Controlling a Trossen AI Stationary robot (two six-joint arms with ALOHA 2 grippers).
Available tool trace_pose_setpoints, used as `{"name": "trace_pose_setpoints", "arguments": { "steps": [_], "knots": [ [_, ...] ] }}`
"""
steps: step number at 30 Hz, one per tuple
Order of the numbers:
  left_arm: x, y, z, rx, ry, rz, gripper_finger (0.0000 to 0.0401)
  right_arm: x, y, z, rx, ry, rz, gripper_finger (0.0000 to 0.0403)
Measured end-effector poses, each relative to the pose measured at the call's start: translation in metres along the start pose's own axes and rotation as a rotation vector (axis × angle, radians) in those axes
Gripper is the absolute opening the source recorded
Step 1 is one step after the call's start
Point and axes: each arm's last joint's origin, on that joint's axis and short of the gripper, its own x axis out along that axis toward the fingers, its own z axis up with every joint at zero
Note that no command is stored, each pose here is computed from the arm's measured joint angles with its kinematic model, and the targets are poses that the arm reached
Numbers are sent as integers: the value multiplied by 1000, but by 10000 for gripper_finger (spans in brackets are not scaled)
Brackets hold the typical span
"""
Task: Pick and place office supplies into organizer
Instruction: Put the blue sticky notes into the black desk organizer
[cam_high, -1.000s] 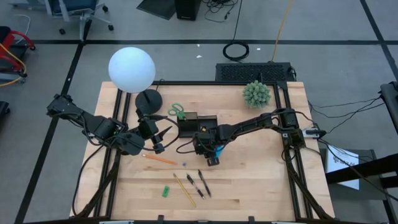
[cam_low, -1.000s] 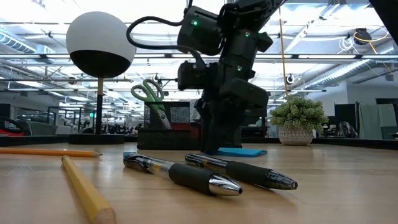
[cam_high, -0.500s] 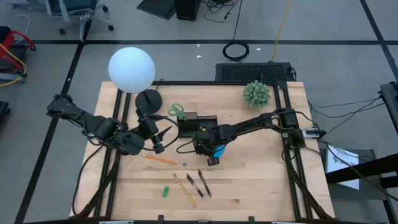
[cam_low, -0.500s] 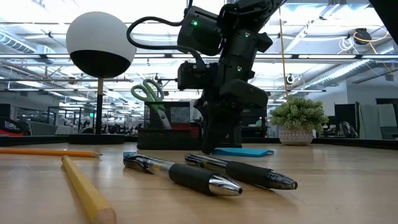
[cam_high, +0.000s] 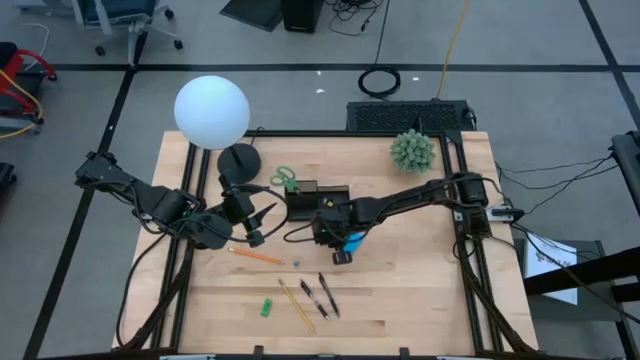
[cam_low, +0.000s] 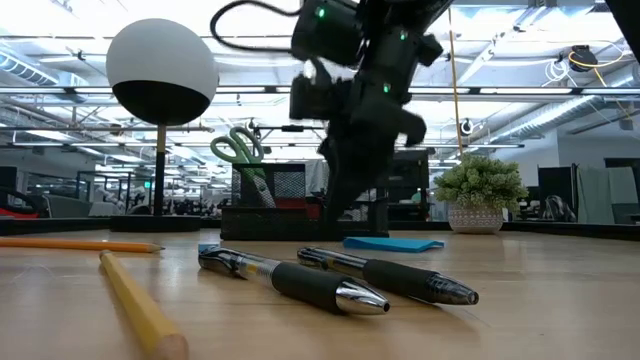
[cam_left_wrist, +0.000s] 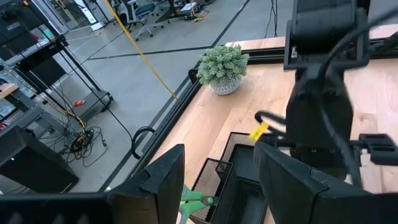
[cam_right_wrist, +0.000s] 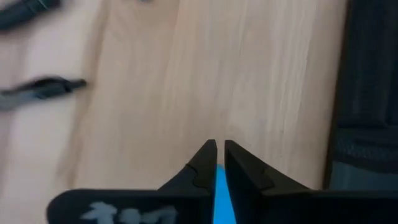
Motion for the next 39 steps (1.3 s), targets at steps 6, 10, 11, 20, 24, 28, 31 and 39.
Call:
{"name": "trace_pose_setpoints", "arguments": {
  "steps": [6,10,11,20,24,28,31,39],
  "knots": [
    [0,0,0,1,0,-1,195,-24,2,1,66,-6,1,67],
    [0,0,0,2,1,-3,195,-28,2,-6,132,59,4,116],
    [0,0,0,2,1,-3,195,-28,2,-8,156,76,4,129],
    [0,0,0,1,0,-3,195,-30,2,-17,404,171,-15,249],
    [0,0,0,1,0,-3,195,-30,2,-18,470,182,-24,303],
    [0,0,0,1,1,-3,195,-30,3,-18,508,181,-28,353],
    [0,0,-1,6,5,-1,195,-29,3,-18,536,174,-29,380],
    [0,0,-1,3,6,-1,195,-5,4,-42,617,181,-14,395]
  ]
}}
